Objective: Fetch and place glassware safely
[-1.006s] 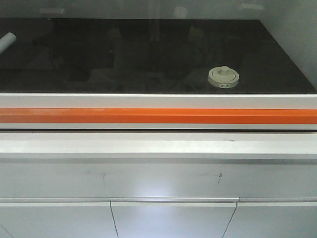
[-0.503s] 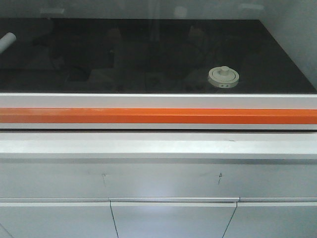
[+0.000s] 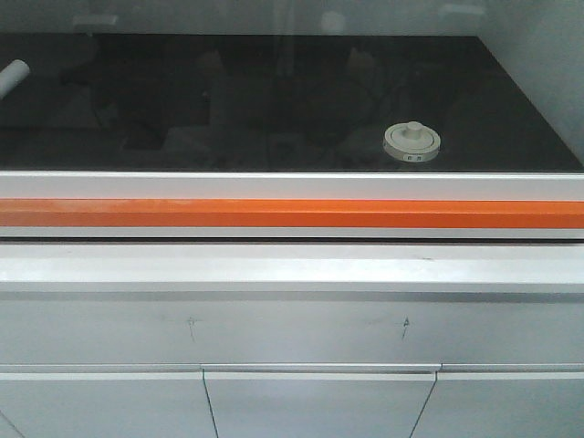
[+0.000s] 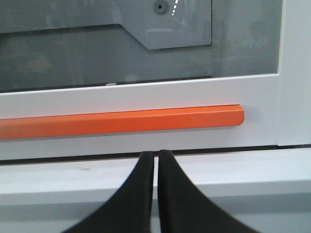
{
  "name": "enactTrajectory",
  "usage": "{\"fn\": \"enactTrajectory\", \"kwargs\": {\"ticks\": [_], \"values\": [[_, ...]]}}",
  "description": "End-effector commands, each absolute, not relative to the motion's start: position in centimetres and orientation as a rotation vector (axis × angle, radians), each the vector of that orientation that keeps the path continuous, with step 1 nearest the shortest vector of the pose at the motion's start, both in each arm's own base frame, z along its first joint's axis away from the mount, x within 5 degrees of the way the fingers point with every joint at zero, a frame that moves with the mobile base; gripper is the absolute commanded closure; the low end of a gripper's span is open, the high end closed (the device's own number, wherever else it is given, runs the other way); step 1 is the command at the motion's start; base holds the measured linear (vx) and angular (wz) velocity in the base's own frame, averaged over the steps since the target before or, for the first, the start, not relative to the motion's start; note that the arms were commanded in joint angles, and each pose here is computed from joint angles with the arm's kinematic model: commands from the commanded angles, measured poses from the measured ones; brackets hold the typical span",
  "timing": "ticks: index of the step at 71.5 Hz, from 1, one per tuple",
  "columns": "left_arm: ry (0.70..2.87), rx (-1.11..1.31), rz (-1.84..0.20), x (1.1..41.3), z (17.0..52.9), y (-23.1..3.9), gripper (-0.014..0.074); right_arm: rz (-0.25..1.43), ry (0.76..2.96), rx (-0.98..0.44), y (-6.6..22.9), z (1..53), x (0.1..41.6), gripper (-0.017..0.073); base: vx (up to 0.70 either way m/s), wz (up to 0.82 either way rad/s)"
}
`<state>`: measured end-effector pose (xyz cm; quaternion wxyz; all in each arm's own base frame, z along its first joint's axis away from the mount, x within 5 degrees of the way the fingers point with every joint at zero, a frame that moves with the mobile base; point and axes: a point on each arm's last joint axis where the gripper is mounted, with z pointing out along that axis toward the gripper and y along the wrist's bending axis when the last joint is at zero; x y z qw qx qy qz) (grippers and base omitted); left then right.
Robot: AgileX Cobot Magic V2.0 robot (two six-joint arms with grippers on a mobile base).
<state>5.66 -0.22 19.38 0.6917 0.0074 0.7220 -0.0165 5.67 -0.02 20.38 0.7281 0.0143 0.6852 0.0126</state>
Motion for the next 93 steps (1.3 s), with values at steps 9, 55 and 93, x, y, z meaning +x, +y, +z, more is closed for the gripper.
{"fn": "enactTrajectory", "kwargs": {"ticks": [9,55,93], "values": [[1.433,-0.071,-0.106,5.6,20.4,0.0,0.0601,0.028,1.287,0.001,0.2,22.0,5.3,0.0563,0.00,0.00],[1.051,-0.040,-0.068,7.3,41.3,0.0,0.0601,-0.015,1.065,-0.029,0.2,40.7,7.7,0.0563,0.00,0.00],[1.343,-0.034,-0.070,14.4,41.0,-0.3,0.0601,-0.007,1.312,-0.027,0.1,38.9,15.4,0.0563,0.00,0.00]]}}
